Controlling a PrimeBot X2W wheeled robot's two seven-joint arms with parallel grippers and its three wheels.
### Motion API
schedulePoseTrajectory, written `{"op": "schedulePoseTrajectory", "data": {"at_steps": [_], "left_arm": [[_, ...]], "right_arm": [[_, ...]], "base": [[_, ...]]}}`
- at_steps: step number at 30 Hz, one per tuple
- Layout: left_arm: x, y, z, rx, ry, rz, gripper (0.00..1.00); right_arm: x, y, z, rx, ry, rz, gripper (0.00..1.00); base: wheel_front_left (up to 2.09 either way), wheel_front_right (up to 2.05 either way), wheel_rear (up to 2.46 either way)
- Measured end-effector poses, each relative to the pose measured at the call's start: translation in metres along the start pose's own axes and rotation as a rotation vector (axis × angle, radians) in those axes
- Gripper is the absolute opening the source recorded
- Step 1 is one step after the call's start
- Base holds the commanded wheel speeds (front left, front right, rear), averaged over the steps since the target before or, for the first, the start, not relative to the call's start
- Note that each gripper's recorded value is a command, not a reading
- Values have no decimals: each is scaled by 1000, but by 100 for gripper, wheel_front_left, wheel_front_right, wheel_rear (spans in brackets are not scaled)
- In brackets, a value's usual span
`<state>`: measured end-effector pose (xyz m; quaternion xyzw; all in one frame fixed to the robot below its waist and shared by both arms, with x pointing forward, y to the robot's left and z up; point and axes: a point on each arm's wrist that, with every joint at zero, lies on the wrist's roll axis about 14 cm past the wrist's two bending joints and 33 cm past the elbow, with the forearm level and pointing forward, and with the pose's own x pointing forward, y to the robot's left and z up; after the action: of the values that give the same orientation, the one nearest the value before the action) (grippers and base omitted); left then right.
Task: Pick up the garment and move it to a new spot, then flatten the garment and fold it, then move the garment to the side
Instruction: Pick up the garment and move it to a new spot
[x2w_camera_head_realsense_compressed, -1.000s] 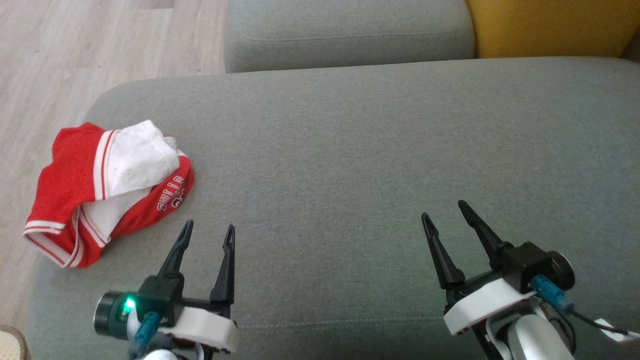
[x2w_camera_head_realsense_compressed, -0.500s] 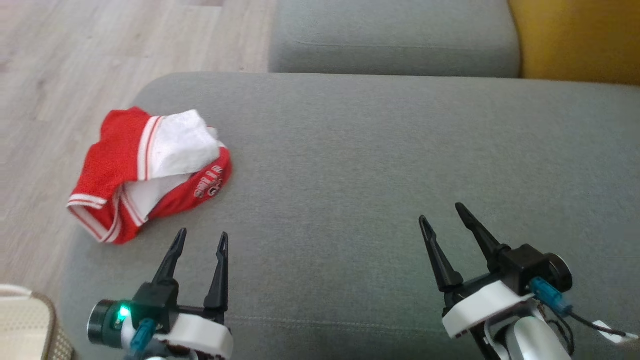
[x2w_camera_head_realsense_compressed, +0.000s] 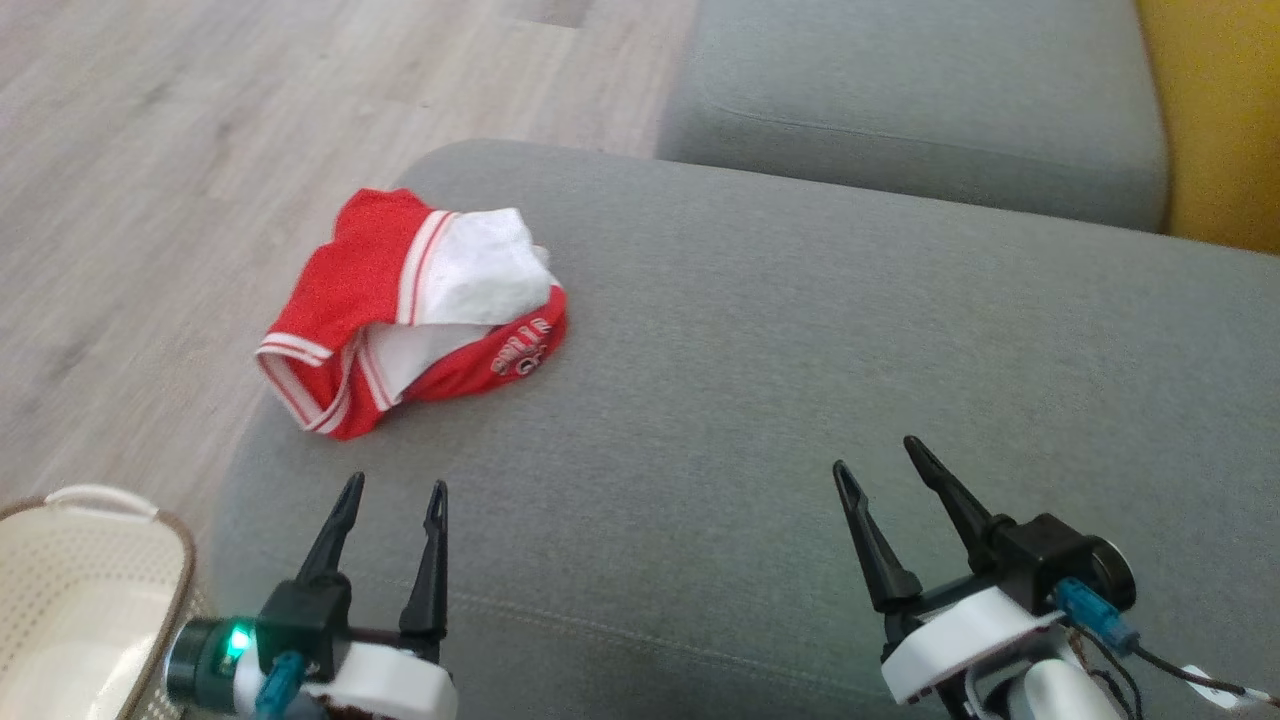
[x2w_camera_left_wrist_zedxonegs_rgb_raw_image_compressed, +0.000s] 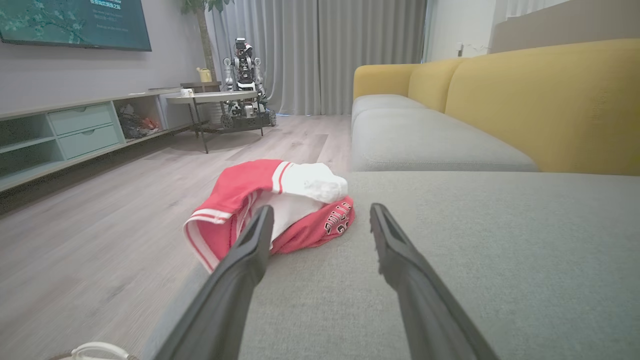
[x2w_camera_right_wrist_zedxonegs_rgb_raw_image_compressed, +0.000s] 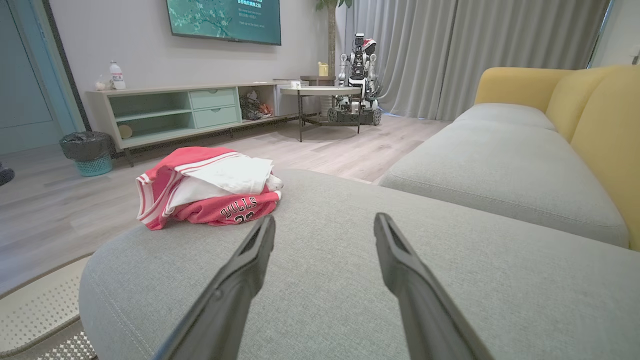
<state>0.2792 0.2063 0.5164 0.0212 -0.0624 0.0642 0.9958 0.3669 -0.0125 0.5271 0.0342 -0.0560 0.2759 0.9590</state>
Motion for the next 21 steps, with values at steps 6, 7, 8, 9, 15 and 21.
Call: {"op": "schedulePoseTrajectory", "data": {"at_steps": [6,7,8,9,15,21], "left_arm": [[-18,21,-4,12,12,80,100],[-20,26,-3,14,11,97,100],[-23,31,-3,16,11,113,100],[-25,35,-3,17,11,127,100],[-37,51,-5,24,21,195,100],[-35,63,-3,44,26,234,100]], "right_arm": [[11,20,0,9,1,66,100],[12,23,0,9,1,77,100],[14,26,0,8,2,86,100],[15,29,0,8,2,95,100],[21,40,-4,14,12,133,100],[24,40,-16,20,42,141,100]], "base": [[0,0,0],[0,0,0],[0,0,0],[0,0,0],[0,0,0],[0,0,0]]}}
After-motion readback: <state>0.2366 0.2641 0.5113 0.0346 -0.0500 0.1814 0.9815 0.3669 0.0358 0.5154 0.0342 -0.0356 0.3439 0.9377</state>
